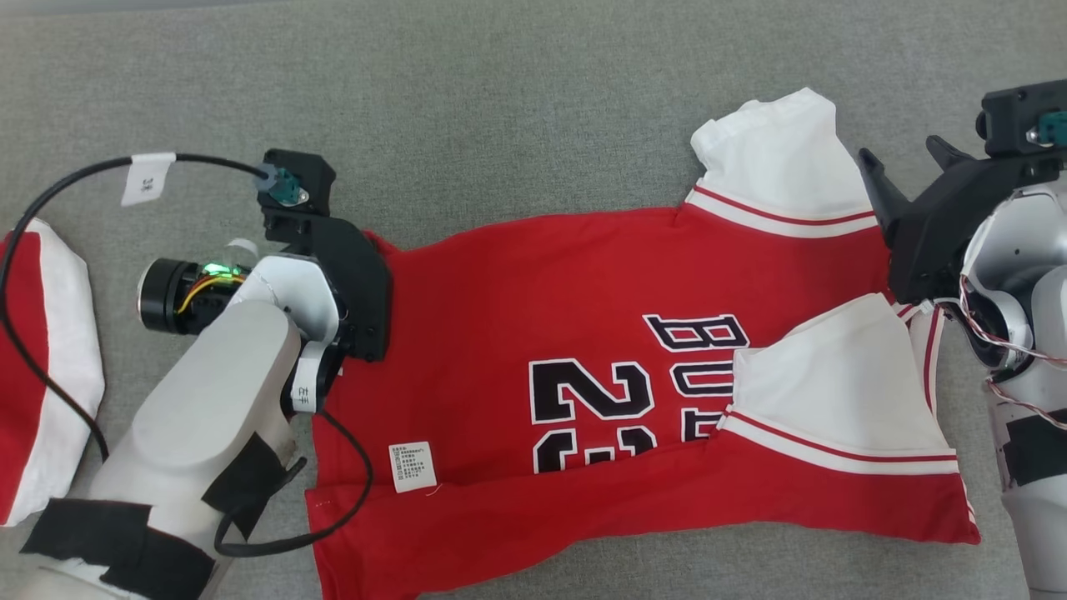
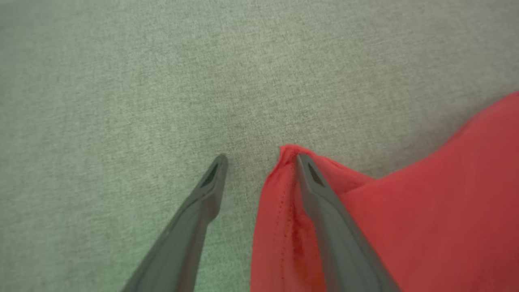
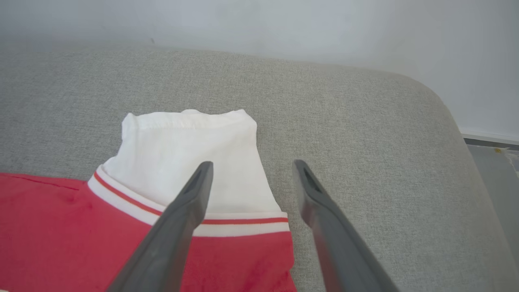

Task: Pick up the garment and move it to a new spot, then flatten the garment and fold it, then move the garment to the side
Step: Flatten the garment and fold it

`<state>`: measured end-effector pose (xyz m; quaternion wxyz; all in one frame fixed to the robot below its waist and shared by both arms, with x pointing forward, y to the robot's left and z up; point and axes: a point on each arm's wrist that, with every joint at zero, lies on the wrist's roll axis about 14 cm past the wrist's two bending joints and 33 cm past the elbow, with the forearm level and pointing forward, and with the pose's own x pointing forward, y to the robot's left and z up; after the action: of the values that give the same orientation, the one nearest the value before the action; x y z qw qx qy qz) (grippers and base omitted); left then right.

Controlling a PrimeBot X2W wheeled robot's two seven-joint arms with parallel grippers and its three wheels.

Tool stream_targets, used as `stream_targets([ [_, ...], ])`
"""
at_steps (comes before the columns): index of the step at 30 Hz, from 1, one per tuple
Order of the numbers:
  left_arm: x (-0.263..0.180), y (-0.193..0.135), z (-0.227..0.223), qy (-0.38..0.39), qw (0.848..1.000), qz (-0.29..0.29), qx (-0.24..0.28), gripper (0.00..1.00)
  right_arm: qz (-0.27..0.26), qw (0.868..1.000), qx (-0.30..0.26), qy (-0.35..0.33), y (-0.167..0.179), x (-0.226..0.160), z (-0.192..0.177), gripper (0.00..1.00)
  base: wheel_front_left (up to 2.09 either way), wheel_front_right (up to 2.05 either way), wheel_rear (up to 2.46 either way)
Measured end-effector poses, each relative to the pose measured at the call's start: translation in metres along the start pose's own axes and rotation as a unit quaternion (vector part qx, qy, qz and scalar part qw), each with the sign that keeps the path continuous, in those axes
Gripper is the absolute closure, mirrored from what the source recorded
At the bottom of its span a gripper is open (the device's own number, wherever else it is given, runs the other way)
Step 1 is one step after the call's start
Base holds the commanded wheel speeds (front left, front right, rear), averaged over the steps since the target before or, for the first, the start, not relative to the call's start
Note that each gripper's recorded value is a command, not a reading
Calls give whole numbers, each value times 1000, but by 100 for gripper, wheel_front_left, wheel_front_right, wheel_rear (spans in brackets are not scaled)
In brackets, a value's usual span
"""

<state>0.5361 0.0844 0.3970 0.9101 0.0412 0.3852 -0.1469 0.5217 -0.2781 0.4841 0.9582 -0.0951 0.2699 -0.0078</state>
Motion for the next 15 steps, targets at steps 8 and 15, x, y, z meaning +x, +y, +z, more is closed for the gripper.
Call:
stream_targets([
  [8,7,-15,-6,38,998,-46,12,100,3,999,-2,47,-3,20,-4,0,0,0,0],
  [15,8,-5,-2,21,999,-45,-5,100,-14,995,14,93,-19,45,-1,0,0,0,0],
])
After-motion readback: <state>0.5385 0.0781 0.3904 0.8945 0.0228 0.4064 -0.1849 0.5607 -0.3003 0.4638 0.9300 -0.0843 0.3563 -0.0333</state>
